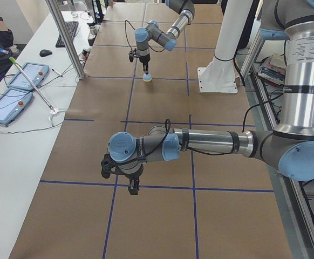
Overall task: Place and press bell with both arms
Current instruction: 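Press down on the bell top with the closed right gripper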
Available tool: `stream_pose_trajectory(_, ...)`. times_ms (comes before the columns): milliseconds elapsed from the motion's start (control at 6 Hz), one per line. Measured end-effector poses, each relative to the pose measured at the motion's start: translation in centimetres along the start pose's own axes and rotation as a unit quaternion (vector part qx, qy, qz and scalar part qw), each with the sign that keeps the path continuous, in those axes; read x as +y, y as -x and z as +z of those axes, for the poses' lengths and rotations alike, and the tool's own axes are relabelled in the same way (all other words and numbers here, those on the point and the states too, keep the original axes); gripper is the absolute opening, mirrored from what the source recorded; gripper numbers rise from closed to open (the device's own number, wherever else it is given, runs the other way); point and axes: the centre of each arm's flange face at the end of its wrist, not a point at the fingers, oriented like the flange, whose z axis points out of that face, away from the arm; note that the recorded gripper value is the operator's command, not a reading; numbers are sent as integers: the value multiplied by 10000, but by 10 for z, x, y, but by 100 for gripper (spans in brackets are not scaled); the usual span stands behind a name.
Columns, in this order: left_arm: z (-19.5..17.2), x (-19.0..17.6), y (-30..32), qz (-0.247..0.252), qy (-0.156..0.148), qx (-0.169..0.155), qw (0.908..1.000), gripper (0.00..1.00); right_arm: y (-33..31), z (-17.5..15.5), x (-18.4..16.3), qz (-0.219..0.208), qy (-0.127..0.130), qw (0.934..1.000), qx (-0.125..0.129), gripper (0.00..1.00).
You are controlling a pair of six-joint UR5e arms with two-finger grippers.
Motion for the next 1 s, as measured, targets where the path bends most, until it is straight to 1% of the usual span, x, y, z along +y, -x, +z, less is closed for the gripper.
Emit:
stream_pose_trajectory(500,0,0,0,0,0,0,10000,100,5,-5,0,-26,-58,9999,-78,0)
stream_pose_trajectory(1000,0,0,0,-19,-2,0,10000,100,-1,2,0,-3,-33,10000,-31,0)
